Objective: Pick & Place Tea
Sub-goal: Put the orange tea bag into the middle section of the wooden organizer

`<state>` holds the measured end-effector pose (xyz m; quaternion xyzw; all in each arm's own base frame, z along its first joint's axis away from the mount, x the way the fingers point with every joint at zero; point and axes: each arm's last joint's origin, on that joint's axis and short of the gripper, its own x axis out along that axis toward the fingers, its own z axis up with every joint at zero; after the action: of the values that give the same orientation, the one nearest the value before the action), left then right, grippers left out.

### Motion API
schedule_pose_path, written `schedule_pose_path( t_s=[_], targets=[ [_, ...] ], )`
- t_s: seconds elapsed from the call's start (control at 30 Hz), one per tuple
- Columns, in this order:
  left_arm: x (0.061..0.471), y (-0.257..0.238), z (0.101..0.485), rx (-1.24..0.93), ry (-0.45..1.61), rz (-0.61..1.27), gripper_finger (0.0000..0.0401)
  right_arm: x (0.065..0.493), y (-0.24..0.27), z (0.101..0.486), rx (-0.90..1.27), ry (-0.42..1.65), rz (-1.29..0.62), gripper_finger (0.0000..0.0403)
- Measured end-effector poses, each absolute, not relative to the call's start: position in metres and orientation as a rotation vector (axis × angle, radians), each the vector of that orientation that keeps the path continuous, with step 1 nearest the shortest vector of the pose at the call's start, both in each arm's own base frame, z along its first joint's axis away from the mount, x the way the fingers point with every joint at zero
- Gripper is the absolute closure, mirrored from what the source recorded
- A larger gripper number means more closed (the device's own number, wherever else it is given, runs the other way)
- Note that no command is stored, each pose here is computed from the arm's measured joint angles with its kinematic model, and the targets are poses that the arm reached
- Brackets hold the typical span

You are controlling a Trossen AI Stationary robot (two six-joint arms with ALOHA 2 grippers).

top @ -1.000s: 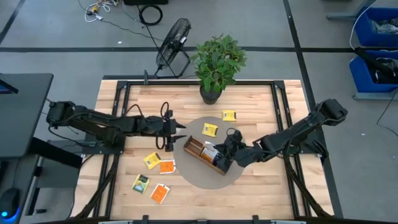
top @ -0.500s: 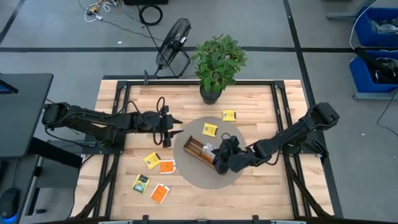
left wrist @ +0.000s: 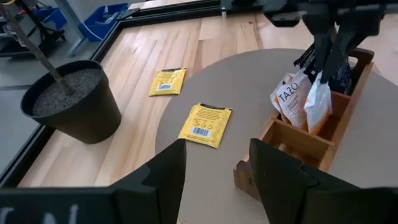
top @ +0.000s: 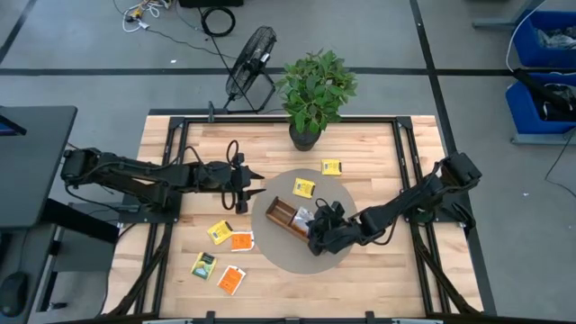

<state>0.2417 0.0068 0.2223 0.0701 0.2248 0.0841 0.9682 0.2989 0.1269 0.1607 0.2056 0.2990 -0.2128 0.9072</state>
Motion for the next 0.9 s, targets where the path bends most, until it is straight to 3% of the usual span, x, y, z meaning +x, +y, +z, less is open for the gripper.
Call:
schedule_pose_path(
  t_s=[0.3,0.7,0.9],
  targets=[
    [0.242,0.007,0.222,0.134,0.454,0.172,0.0220,0.301,0.128,0.157,0.393,0.623,-0.418,0.0391],
    [0.241,0.007,0.221,0.104,0.463,0.178,0.0220,0.297,0.126,0.173,0.316,0.604,-0.388,0.0280],
    [0.239,0.004,0.217,0.052,0.506,0.170,0.0220,0.288,0.129,0.194,0.216,0.515,-0.408,0.0250]
  ],
)
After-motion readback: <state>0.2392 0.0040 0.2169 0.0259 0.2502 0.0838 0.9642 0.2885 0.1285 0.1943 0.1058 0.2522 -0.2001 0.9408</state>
